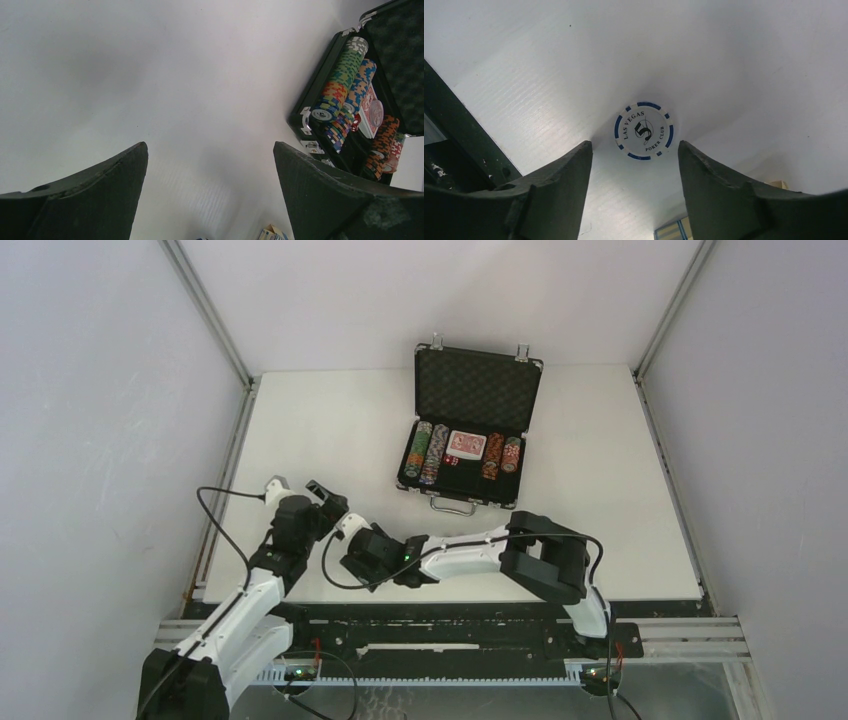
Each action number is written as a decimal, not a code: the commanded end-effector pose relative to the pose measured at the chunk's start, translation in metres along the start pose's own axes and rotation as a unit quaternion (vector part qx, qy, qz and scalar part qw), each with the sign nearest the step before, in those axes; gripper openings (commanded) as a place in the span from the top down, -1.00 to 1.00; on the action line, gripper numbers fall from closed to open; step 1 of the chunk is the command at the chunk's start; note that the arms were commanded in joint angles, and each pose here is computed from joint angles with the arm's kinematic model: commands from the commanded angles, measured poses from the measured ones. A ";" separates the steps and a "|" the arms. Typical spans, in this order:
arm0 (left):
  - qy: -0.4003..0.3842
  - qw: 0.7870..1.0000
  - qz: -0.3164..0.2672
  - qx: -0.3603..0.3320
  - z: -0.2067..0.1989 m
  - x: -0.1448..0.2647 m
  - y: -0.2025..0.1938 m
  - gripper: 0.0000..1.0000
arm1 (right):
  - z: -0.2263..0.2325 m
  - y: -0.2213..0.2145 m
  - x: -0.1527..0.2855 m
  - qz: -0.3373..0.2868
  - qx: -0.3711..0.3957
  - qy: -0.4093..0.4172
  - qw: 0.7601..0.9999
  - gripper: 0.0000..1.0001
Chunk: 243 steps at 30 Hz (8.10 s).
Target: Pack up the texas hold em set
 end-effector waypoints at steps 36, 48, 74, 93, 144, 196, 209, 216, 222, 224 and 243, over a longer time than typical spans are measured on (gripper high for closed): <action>-0.240 0.966 0.092 -0.026 -0.071 0.014 -0.028 -0.73 | -0.081 0.032 0.070 -0.106 -0.035 -0.086 0.990 0.28; -0.443 0.864 0.237 -0.004 -0.131 0.049 -0.067 -0.30 | -0.108 0.046 0.103 -0.156 -0.027 -0.066 0.985 0.24; -0.440 0.848 0.292 -0.052 -0.138 0.053 -0.095 0.08 | -0.126 0.073 0.120 -0.193 -0.031 -0.087 0.977 0.24; -0.452 0.828 0.324 -0.068 -0.143 0.058 -0.108 0.48 | -0.127 0.082 0.127 -0.210 -0.039 -0.086 0.973 0.23; -0.648 0.707 0.203 -0.197 -0.166 0.156 -0.095 0.99 | -0.105 0.056 0.199 -0.269 -0.066 0.246 0.929 0.17; -0.444 0.871 0.102 -0.186 -0.144 0.079 -0.069 0.24 | -0.142 0.048 0.187 -0.266 -0.088 0.209 0.937 1.00; -0.328 0.922 0.075 -0.191 -0.116 0.052 -0.055 0.15 | -0.231 0.064 0.092 -0.143 -0.103 0.053 0.983 1.00; -0.319 0.924 0.059 -0.201 -0.113 0.052 -0.048 0.16 | -0.262 0.064 0.069 -0.139 -0.098 0.043 0.985 1.00; -0.314 0.925 0.059 -0.203 -0.112 0.049 -0.049 0.17 | -0.272 0.062 0.059 -0.127 -0.071 0.047 0.988 1.00; -0.312 0.926 0.060 -0.203 -0.111 0.048 -0.049 0.17 | -0.273 0.061 0.057 -0.126 -0.068 0.049 0.989 1.00; -0.309 0.928 0.065 -0.199 -0.110 0.046 -0.051 0.19 | -0.256 0.049 0.045 -0.091 -0.068 0.133 0.985 1.00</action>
Point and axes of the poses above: each gripper's point midway between its finger pads, its own x axis back along the fingers, its own z axis along the line the jaws close on, y = z × x, the point moved 2 cm from there along x, back along the fingers, and after that the axes turned 3 degrees about x, right-handed, at the moved point
